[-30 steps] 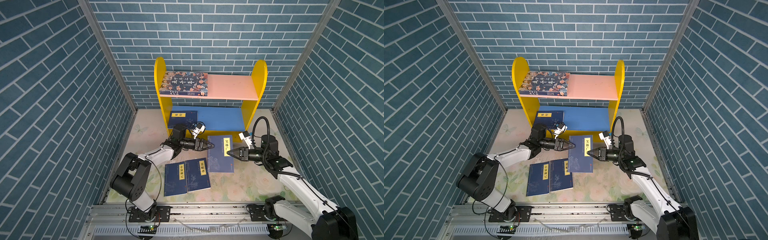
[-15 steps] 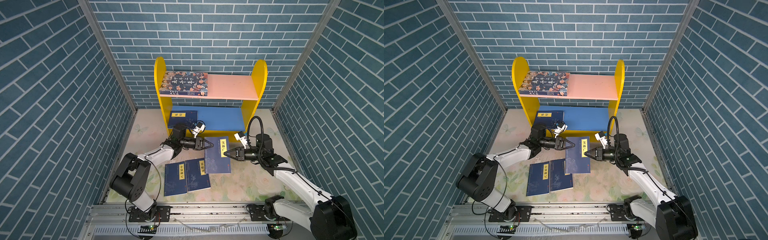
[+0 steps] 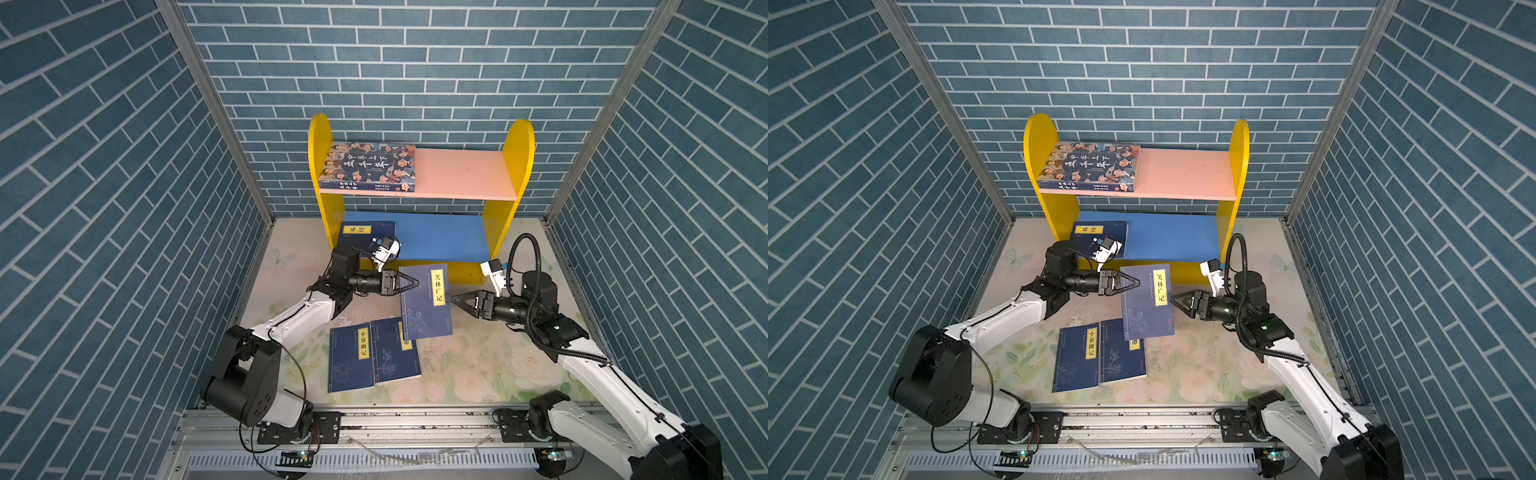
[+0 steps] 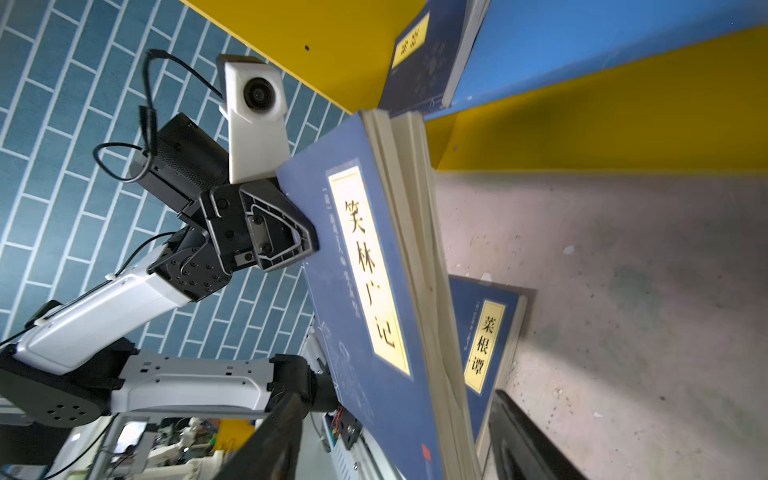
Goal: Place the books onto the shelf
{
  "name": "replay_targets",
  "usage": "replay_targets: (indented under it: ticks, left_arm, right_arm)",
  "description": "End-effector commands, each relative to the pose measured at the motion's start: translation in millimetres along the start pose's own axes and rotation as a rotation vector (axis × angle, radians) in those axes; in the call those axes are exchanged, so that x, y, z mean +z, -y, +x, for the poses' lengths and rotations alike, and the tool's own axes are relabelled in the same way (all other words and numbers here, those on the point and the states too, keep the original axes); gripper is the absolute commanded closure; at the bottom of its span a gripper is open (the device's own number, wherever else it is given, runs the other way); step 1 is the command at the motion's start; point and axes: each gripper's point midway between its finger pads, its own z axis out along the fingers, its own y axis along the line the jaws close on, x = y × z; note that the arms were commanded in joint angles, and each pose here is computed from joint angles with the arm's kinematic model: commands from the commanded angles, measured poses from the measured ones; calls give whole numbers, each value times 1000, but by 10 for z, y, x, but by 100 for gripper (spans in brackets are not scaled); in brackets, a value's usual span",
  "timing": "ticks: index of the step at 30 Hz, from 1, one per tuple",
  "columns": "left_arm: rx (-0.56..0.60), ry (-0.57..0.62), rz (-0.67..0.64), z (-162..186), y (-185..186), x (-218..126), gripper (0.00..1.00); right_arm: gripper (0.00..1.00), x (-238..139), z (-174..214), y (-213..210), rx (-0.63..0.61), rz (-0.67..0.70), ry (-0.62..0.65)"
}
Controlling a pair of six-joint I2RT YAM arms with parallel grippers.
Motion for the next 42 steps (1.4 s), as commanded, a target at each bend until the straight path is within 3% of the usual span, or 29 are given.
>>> replay_targets:
  ticks: [1, 10, 16, 19, 42]
  left_arm:
    - [49, 76, -27, -261, 55, -185, 100]
    - [-50, 189, -115, -531, -18, -498, 100]
    - [-116, 384, -105, -803, -3, -771, 100]
    - [-122, 422, -108, -836, 7, -848, 100]
    - [-89, 488, -89, -825, 36, -923, 100]
  right_arm:
    - [25, -80, -19, 119, 31, 59, 92]
    - [19, -123, -46, 112, 146, -58, 236]
    - [16, -13, -80, -3, 156, -123, 253]
    - [15, 106, -59, -100, 147, -156, 242]
    - [12, 907, -11, -516, 118, -313, 205]
